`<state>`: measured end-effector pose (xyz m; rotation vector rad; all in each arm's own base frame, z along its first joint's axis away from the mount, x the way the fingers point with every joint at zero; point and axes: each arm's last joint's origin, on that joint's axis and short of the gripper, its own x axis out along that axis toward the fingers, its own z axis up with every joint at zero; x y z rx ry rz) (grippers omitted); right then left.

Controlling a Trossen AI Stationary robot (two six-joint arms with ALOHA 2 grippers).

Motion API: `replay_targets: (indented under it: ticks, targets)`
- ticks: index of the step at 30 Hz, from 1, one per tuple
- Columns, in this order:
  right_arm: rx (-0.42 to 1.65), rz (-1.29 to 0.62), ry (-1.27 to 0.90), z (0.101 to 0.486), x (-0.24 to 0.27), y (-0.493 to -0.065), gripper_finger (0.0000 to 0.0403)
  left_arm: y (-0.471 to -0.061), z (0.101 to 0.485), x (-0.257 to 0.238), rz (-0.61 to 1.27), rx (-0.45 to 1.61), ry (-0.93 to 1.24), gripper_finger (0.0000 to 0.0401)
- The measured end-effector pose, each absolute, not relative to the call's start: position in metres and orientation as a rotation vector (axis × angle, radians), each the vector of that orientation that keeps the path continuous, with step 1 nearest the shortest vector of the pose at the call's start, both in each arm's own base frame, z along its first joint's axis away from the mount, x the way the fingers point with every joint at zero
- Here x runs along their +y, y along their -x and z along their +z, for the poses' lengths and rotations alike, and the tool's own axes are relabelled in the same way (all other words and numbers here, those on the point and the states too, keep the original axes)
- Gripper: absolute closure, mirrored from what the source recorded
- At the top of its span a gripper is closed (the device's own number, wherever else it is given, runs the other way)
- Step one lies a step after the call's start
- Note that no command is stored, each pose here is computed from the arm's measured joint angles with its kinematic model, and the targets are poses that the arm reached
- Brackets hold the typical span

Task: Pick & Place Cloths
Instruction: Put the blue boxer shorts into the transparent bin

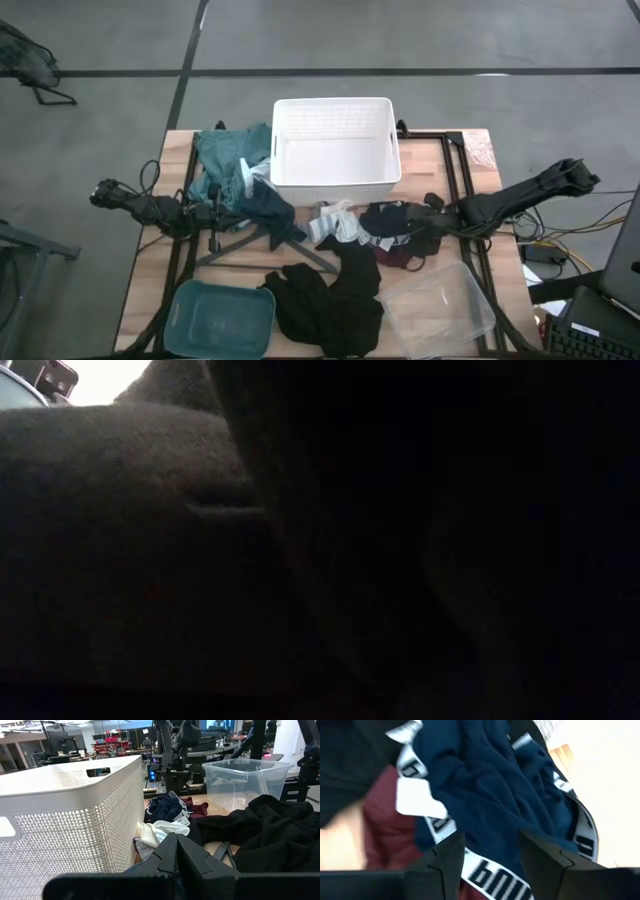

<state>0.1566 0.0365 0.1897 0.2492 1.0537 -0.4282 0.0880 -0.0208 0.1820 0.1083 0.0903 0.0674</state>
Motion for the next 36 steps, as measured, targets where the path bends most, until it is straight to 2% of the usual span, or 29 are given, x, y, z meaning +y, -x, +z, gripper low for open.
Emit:
replay_targets:
  ticks: [17, 21, 27, 31, 36]
  targets:
    - [1.177, -0.506, -0.201, 0.169, 0.030, -0.167, 0.0283, -0.088, 0.182, -0.021, 0.066, 0.090, -0.108, 0.0389]
    - [1.204, -0.514, -0.187, 0.165, 0.031, -0.169, 0.0314, -0.088, 0.182, -0.021, 0.066, 0.090, -0.108, 0.0389]
    - [1.226, -0.516, -0.172, 0.161, 0.031, -0.170, 0.0387, -0.088, 0.182, -0.021, 0.067, 0.091, -0.109, 0.0389]
    - [1.226, -0.509, -0.165, 0.164, 0.031, -0.169, 0.0394, -0.088, 0.182, -0.021, 0.067, 0.091, -0.108, 0.0389]
    - [1.171, -0.485, -0.181, 0.188, 0.031, -0.171, 0.0394, -0.088, 0.182, -0.021, 0.067, 0.090, -0.108, 0.0389]
